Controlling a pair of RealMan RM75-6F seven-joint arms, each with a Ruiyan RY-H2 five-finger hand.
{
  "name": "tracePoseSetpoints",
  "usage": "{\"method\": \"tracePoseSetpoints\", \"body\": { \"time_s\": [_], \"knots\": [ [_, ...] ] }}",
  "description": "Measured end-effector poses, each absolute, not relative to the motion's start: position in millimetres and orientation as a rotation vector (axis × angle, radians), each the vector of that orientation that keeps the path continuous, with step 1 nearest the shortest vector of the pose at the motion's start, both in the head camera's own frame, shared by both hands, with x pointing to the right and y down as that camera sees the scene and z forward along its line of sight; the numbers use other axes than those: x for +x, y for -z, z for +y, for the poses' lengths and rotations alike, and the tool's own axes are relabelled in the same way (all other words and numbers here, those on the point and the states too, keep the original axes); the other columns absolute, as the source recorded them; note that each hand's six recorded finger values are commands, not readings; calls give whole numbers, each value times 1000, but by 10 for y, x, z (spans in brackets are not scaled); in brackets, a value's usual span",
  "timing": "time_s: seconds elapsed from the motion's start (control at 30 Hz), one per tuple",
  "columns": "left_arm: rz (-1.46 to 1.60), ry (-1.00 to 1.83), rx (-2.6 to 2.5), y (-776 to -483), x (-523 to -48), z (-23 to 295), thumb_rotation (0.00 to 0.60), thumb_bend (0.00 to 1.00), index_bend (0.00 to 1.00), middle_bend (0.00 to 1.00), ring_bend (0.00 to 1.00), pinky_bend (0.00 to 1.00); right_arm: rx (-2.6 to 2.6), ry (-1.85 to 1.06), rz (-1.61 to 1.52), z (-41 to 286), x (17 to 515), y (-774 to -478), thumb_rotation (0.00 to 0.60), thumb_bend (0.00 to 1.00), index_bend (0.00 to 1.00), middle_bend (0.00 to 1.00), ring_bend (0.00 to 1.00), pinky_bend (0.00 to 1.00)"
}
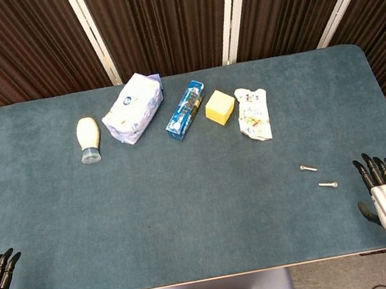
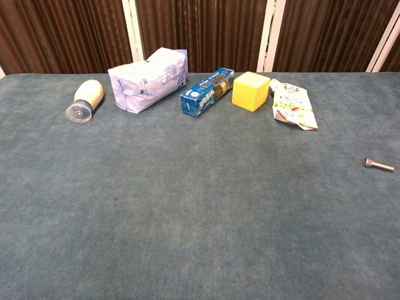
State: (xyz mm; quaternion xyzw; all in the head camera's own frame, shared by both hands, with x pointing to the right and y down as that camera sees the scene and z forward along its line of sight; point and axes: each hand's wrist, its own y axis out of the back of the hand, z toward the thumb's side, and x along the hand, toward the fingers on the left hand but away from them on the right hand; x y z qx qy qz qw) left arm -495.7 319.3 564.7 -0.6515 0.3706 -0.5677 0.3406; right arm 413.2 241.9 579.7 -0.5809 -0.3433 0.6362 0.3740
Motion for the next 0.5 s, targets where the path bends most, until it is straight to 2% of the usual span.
{"method": "tracePoseSetpoints", "body": {
  "time_s": [0.27,0.5],
  "knots": [
    [943,1503,-1714,-5708,-4961,3209,600,395,0,0,0,46,-1488,-1650,-862,2284,4119,-6029,600,401,272,0,0,0],
    [942,1511,-1722,-5710,-4981,3200,600,394,0,0,0,46,-1358,-1692,-668,2071,4020,-6279,600,400,422,0,0,0]
  ]
}}
